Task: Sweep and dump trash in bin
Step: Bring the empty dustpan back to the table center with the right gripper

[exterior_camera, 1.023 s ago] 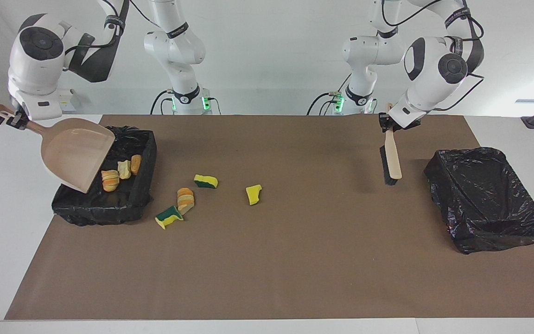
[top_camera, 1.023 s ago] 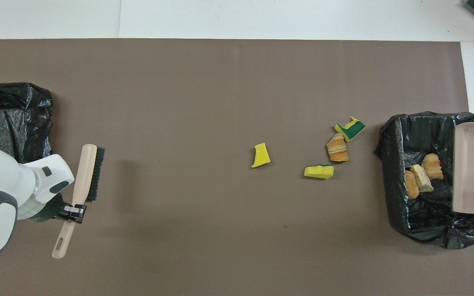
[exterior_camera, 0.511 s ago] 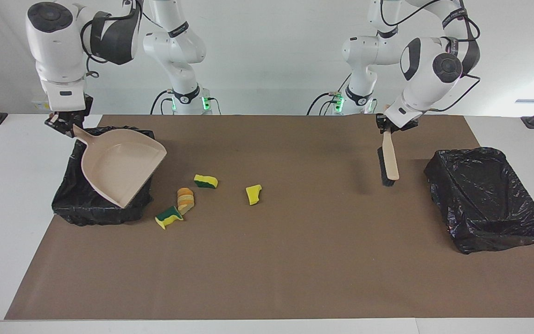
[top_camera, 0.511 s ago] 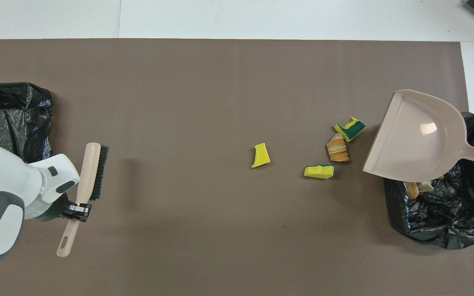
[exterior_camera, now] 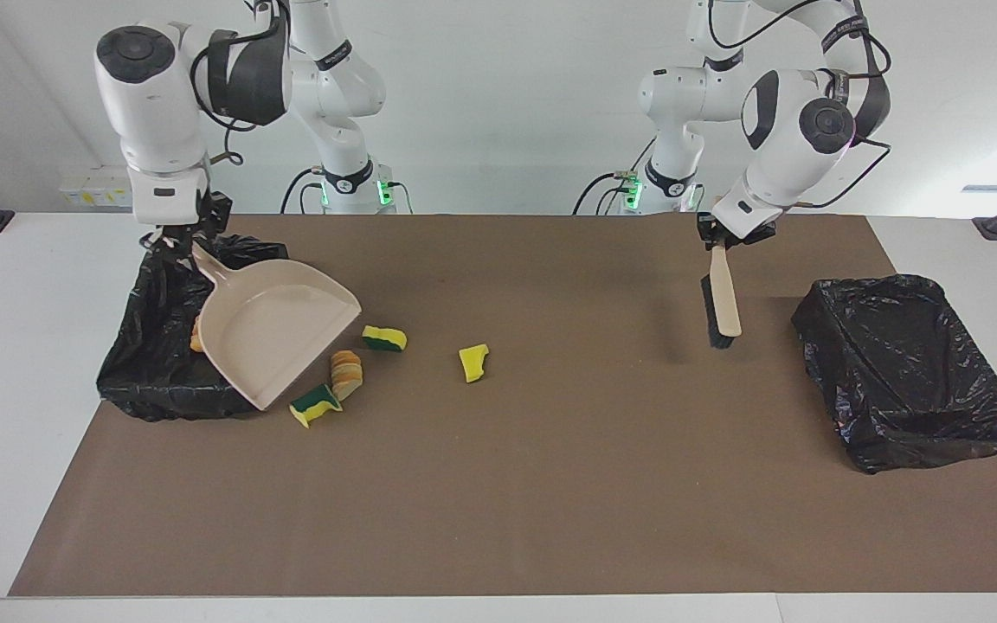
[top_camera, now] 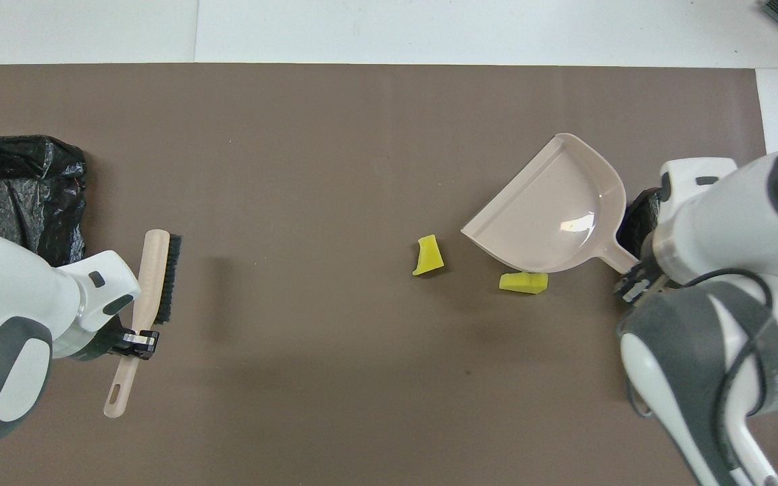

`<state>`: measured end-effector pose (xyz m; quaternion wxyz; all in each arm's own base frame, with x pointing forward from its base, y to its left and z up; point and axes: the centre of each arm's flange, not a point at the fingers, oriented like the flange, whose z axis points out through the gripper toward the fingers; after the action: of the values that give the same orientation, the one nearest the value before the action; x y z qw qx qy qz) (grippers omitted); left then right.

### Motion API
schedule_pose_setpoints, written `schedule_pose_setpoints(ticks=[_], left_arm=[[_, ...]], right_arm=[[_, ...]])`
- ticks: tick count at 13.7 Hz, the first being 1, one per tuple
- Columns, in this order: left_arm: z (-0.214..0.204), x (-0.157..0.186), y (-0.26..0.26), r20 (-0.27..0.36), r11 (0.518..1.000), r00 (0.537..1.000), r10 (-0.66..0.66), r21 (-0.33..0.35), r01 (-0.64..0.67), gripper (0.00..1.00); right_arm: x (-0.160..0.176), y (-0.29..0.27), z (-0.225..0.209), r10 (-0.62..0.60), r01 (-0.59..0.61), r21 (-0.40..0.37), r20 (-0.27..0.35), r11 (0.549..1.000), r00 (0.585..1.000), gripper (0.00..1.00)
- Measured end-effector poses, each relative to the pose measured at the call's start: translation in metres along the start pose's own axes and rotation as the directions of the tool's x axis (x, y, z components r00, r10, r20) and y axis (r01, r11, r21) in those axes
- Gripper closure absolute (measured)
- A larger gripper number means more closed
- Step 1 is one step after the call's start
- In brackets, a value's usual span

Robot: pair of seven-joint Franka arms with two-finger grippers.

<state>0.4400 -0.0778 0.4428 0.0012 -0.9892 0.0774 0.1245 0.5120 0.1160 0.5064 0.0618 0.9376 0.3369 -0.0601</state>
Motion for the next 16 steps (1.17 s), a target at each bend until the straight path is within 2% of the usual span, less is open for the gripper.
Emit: schedule_pose_setpoints(ticks=[3,6,9,13,16], left_arm=[[-0.001,0.002,0.002,-0.023,1.000,1.000,-0.013,-0.007,0.013,0.74],[0.000,0.004,0.008,-0.035,0.999,0.999,-0.033,-0.009,0.033,0.74],[0.001,0.003,0.028,-0.032,0.999,0.998,-0.045,-0.003,0.045,0.74],[0.024,-0.013,0.099,0.004,0.997,0.998,-0.064,0.037,0.064,0.74],[0.044,-0.027,0.130,0.041,0.997,0.997,-0.062,0.047,0.060,0.74]], right_arm=[[0.034,-0.094,0.004,0.148,-0.148,0.006,0.011,0.989,0.989,0.69],[0.054,-0.168,0.015,0.260,-0.260,0.013,0.011,0.966,0.966,0.69],[0.055,-0.218,0.028,0.342,-0.342,0.032,0.025,0.939,0.939,0.69],[0.048,-0.316,0.061,0.460,-0.460,0.026,-0.011,0.888,0.888,0.69],[0.043,-0.331,0.078,0.482,-0.481,0.028,-0.018,0.876,0.876,0.69]])
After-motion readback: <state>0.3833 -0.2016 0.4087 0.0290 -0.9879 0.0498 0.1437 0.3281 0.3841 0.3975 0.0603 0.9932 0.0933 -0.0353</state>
